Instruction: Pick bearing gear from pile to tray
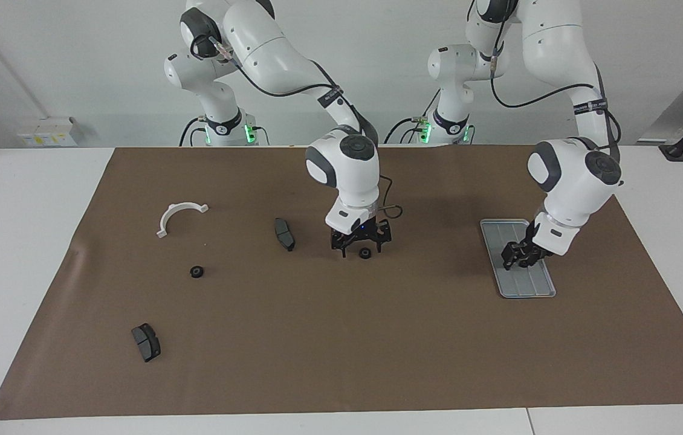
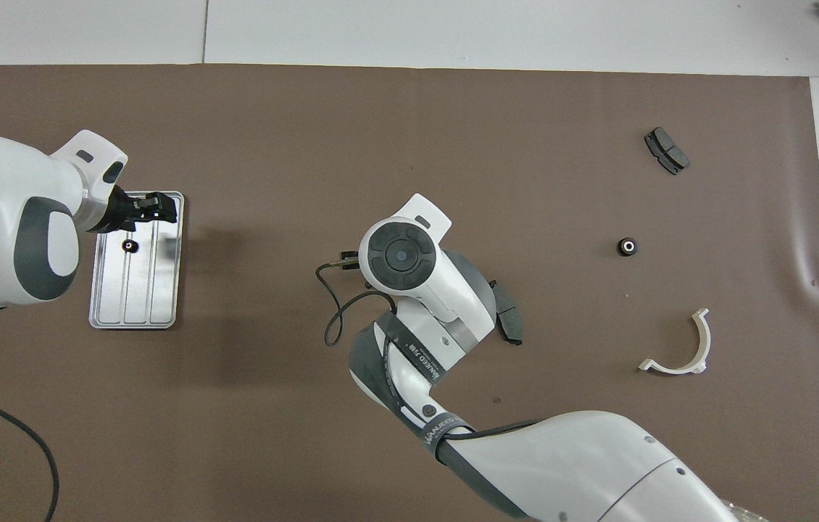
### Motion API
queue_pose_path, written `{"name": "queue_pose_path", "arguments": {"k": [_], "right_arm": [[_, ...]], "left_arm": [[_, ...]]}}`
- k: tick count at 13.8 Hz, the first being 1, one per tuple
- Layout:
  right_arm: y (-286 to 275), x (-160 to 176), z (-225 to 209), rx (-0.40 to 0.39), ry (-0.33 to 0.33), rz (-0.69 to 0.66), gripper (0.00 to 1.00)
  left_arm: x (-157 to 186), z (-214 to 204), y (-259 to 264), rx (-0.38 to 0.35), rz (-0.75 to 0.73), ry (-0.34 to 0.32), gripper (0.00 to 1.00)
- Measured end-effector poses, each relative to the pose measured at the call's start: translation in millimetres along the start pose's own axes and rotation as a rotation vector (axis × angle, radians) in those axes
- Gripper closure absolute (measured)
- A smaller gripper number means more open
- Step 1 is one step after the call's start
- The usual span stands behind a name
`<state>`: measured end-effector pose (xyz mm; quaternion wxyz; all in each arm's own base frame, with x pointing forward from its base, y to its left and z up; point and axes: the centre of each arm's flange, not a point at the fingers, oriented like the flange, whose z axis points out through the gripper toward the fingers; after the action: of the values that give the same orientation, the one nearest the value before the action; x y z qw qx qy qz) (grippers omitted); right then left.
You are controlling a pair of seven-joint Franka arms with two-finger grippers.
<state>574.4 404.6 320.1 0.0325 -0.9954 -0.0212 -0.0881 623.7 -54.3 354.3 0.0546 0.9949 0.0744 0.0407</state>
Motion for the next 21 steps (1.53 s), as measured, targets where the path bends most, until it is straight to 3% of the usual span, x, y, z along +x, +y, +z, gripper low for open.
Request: {"name": "queue_pose_path", "arguments": {"k": [2,5,8,12,16,21], "right_arm": [[41.4,26.3,-22.5,-0.009,0.019,0.059,0.00],[114.0,47.8,-54.2,-0.032,0.032,0.081,0.00],[192.7,47.6,-59.1,-0.068,0.007,0.092,0.00],[257.3,43.5,-51.2,-0.076,-0.038,0.061,0.00],[316.2,31.8,-34.9,-0.083,-0.090,-0.005,0.00],[364.2,12.1,-9.9,-0.083,-0.078,-0.032,0.00]], "left_arm": [[-19.0,-3.3,85.3,-0.020,-0.041,0.007,0.27],[-78.8,-1.4,211.9,-0.033,-0.052,-0.001,0.28],[-124.6,5.9,286.3,-0.003,-0.019,0.021,0.26],[-139.8,48.6,304.1,0.041,0.028,0.003,0.28],[-140.8,68.8,306.3,0.030,0.036,0.017,0.33],[-143.9,81.3,298.1,0.024,0.032,0.028,0.38]]}}
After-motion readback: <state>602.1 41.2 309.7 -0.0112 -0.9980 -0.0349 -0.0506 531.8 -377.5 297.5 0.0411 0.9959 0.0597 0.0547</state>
